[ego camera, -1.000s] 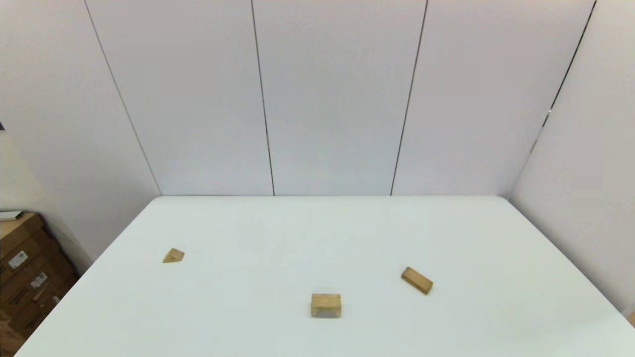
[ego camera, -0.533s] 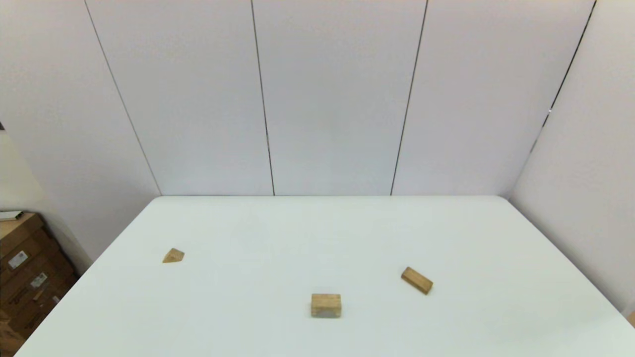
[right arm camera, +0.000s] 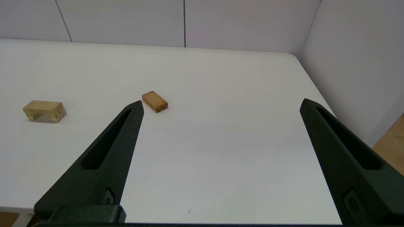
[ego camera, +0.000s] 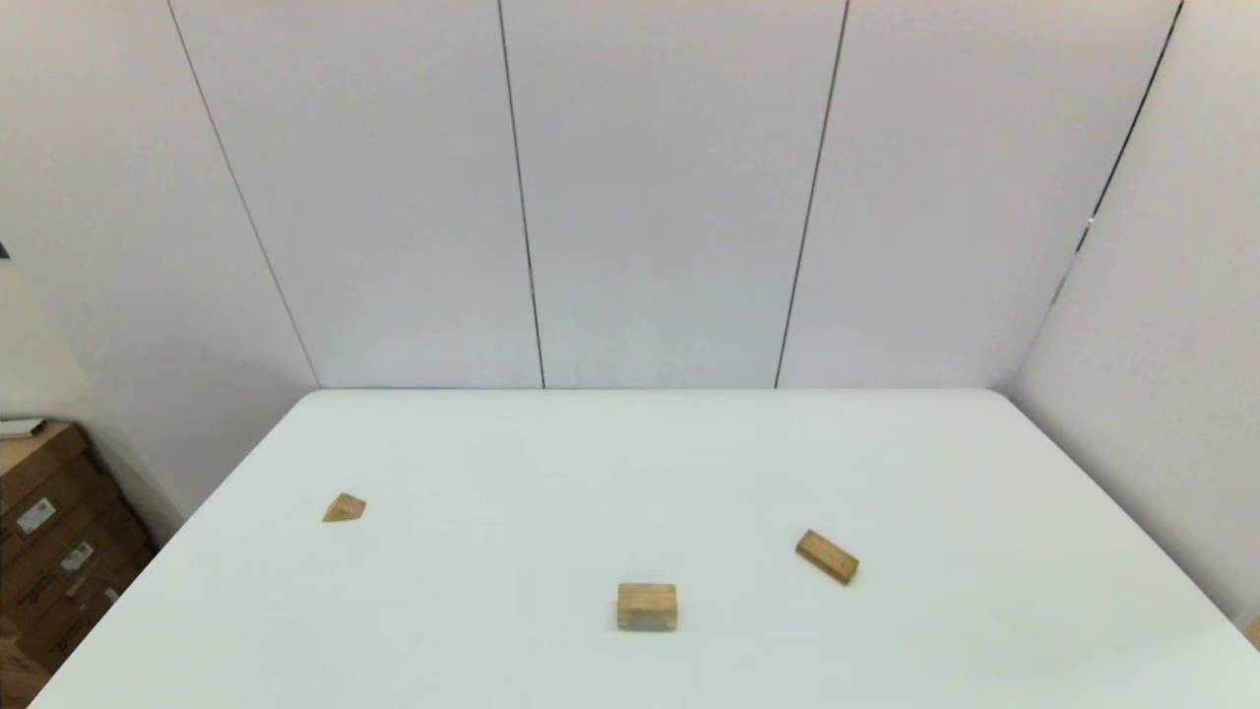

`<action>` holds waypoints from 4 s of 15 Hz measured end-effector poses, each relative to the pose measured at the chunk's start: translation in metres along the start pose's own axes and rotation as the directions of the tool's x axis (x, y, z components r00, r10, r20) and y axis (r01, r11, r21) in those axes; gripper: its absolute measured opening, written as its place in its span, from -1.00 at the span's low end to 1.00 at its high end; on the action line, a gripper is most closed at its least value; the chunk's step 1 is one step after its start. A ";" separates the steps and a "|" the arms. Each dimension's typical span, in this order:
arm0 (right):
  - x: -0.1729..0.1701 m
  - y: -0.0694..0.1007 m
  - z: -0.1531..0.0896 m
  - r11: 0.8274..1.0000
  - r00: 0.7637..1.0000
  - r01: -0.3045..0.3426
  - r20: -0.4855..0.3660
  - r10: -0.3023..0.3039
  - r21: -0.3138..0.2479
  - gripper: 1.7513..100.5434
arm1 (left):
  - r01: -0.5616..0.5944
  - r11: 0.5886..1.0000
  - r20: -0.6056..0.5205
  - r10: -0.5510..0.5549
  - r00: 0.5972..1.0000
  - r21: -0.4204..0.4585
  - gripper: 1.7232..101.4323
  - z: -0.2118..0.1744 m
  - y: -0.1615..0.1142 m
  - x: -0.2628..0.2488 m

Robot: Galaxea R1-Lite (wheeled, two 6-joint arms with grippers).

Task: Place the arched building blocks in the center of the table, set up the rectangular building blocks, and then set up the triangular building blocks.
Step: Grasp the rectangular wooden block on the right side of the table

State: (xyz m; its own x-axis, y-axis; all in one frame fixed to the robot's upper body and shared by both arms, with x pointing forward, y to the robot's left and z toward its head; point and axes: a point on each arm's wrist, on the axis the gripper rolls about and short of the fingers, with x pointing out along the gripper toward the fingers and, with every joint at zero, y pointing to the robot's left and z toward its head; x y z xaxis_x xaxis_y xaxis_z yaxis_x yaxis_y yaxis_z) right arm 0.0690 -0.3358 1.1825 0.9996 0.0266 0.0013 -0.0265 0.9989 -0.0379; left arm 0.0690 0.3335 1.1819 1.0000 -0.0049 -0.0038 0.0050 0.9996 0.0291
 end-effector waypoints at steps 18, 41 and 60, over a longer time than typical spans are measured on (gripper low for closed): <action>0.000 0.000 0.000 1.000 1.000 -0.003 0.000 0.003 -0.006 0.95 | 0.000 1.000 0.000 0.000 1.000 0.000 0.93 0.000 0.000 0.000; 0.055 -0.001 0.052 0.979 0.934 -0.206 -0.296 0.198 0.004 0.95 | 0.000 1.000 0.000 0.000 1.000 0.000 0.93 0.000 0.000 0.000; 0.054 0.000 0.049 0.977 0.931 -0.214 -0.300 0.208 0.012 0.95 | -0.001 1.000 0.000 0.001 1.000 0.000 0.93 0.000 0.000 0.000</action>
State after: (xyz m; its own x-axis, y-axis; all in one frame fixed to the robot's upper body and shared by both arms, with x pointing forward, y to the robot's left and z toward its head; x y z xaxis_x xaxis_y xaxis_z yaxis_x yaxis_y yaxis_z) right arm 0.1224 -0.3325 1.2310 0.9259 0.2212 -0.3061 -0.2402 0.9704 -0.0253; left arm 0.0690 0.3335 1.1820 1.0000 -0.0040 -0.0034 0.0041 0.9996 0.0287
